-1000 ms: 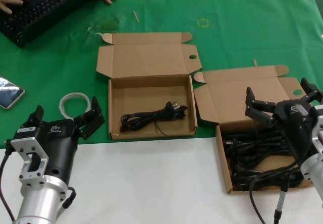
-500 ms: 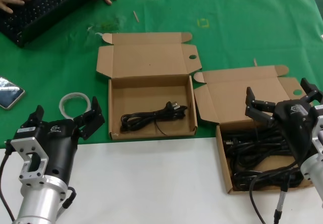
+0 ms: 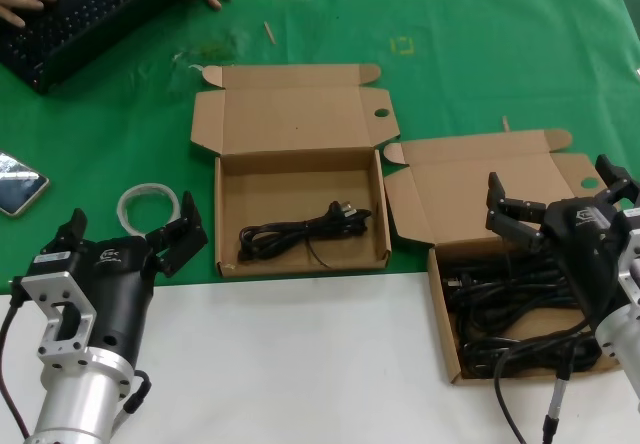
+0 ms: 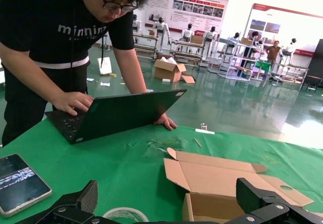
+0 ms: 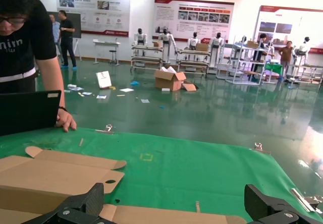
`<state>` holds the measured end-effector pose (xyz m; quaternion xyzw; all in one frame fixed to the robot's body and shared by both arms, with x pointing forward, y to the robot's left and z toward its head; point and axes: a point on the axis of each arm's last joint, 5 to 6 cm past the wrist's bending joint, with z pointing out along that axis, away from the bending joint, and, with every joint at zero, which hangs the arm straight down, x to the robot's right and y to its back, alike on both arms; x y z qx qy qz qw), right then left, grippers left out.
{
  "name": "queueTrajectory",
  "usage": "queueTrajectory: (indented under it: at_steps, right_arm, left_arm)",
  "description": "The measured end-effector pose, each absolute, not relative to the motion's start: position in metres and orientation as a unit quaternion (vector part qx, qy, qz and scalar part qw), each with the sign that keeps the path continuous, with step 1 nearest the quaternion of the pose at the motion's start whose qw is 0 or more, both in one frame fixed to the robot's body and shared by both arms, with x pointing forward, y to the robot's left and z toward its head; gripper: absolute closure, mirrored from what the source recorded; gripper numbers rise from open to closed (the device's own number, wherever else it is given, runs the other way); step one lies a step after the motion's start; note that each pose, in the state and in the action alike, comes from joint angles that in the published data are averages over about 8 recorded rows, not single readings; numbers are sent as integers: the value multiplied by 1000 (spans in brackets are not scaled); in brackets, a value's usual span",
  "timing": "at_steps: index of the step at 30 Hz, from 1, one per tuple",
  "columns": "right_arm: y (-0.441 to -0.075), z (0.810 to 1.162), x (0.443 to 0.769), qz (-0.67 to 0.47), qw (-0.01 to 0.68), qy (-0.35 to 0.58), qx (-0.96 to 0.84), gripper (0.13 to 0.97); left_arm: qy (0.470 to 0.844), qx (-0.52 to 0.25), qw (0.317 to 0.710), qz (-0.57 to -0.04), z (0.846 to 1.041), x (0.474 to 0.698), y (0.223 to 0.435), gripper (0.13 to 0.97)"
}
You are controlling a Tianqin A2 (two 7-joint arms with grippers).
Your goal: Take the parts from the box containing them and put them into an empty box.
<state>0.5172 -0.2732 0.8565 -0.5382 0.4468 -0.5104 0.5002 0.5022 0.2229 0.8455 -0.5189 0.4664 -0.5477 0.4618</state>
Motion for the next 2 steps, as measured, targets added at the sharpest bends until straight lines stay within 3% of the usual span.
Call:
queueTrajectory:
  at_steps: [2]
  right_arm:
    - [-273,857,517,-510,500,447,-538,130]
  left_arm:
    - [466,-519,462,-548,846,502,223,132]
